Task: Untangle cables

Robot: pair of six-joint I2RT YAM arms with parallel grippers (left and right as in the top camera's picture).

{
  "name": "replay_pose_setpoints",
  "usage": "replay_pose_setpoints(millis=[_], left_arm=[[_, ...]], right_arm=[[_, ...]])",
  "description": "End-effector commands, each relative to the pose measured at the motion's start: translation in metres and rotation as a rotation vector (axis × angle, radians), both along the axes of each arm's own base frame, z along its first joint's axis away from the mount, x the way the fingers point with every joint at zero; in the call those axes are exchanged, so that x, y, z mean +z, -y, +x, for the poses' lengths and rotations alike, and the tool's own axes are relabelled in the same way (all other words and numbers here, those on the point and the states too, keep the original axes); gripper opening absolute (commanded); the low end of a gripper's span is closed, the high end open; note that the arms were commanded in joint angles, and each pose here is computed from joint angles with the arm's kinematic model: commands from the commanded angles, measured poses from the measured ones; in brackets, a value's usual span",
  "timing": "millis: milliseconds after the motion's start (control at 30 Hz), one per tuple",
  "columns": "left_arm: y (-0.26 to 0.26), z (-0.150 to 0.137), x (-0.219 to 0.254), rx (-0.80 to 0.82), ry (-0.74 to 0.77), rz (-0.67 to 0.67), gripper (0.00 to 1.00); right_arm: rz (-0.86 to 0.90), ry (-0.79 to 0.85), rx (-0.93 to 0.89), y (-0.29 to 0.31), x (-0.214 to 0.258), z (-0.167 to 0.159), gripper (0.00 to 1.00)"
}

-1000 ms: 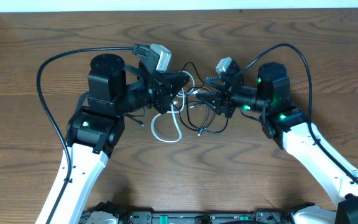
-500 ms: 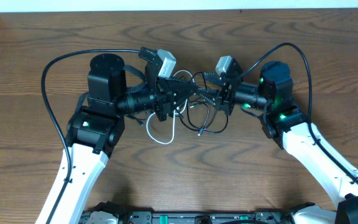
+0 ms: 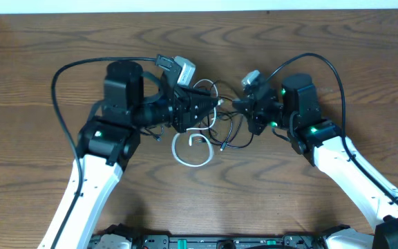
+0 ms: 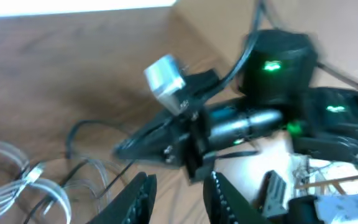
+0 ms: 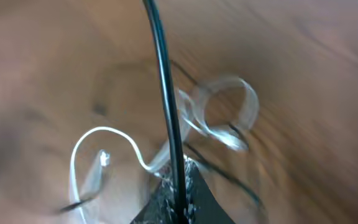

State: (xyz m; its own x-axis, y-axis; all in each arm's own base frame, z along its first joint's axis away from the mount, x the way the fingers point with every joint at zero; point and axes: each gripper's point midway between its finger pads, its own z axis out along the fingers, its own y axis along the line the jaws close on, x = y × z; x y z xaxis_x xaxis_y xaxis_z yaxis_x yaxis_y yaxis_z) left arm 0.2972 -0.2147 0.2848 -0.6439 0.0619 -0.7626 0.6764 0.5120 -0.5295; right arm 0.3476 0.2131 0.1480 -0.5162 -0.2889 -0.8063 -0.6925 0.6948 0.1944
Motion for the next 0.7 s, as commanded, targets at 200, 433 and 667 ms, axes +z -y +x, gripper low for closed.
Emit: replay_pose_setpoints(millis=[200, 433, 667], left_arm=[[-0.002, 0.031, -0.076, 0.070, -0.199, 0.120, 0.32], [-0.001, 0.043, -0.135, 0.073, -0.351, 0.179, 0.33], [-0.018, 0.056, -0.202, 0.168, -0.456, 0.329, 0.38]], right_arm=[[-0.287, 0.007, -0.488, 0.088, -0.025, 0.037, 0.01], [-0.212, -0.038, -0.490, 0.079, -0.025, 0.034, 0.01], [-0.186, -0.049, -0.510, 0.079, -0.024, 0.035, 0.01]])
